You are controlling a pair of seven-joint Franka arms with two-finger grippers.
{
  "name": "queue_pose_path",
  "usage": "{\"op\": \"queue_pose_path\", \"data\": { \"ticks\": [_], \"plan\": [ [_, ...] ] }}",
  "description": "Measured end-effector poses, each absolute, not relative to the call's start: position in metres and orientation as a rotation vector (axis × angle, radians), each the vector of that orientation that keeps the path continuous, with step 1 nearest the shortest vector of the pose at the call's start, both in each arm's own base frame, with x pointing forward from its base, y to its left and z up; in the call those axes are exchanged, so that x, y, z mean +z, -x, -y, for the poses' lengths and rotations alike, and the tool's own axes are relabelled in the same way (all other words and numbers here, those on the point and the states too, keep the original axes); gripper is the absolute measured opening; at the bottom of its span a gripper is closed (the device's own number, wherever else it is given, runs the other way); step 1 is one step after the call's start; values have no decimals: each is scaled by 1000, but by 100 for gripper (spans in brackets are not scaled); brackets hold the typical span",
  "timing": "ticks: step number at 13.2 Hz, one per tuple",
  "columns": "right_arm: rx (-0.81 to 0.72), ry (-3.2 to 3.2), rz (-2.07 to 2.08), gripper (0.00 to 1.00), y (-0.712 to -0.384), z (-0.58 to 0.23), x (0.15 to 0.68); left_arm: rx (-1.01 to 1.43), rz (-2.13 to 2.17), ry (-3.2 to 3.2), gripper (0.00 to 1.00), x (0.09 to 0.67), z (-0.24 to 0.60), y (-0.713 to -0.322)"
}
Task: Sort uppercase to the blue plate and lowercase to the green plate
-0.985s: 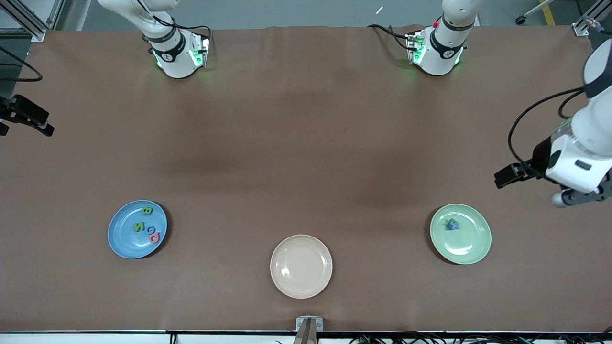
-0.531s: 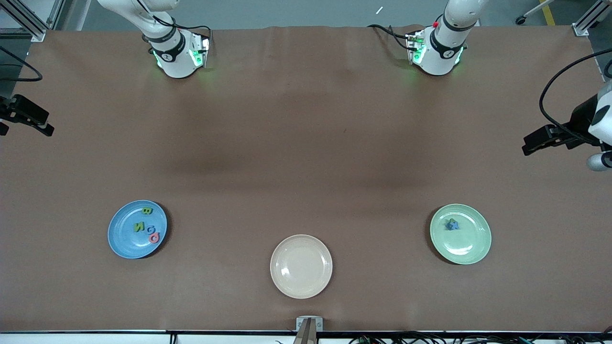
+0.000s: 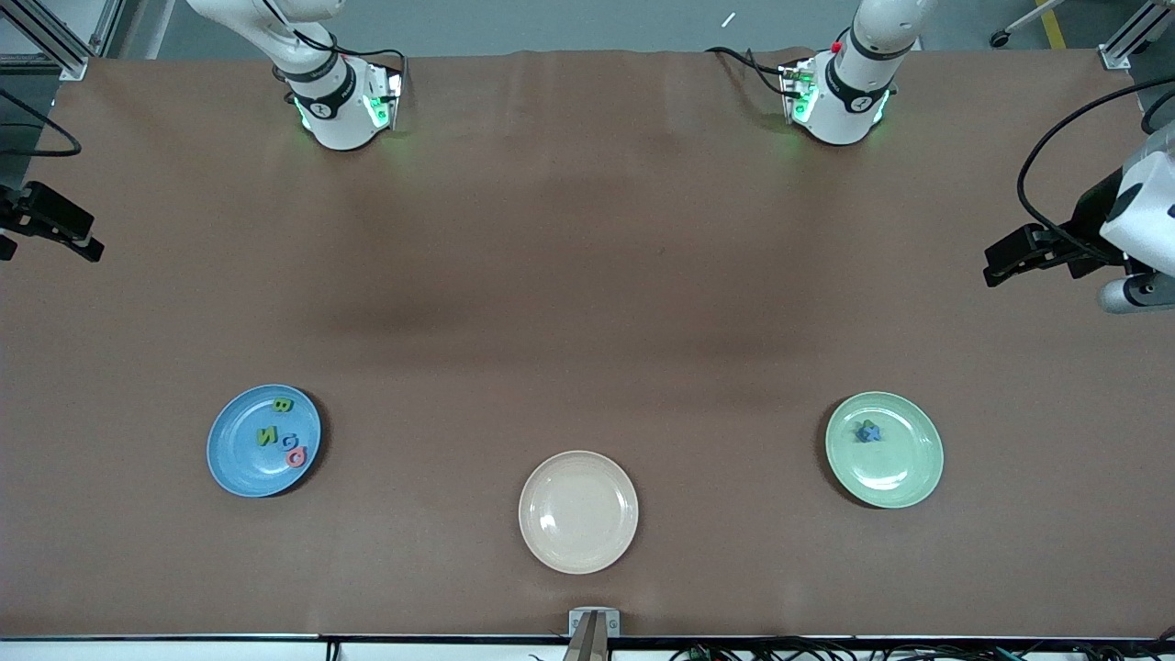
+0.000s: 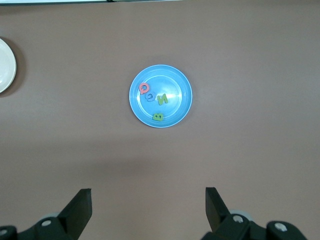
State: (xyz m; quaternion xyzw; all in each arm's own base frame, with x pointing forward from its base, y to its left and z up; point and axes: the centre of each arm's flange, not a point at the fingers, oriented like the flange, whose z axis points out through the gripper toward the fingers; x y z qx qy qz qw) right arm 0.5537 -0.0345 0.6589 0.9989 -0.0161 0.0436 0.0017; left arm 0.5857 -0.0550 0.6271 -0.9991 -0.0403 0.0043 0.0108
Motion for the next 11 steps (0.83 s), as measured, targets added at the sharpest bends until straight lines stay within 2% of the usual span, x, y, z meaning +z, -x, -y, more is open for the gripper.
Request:
{"op": "queue_pose_path", "data": {
  "ticks": [7, 11],
  "plan": [
    [143, -3135, 48, 100, -553, 33, 661, 45, 37, 3064, 100, 611, 109, -586],
    [141, -3135, 48, 100, -553, 33, 661, 97, 126, 3025, 100, 607, 130, -584]
  ]
}}
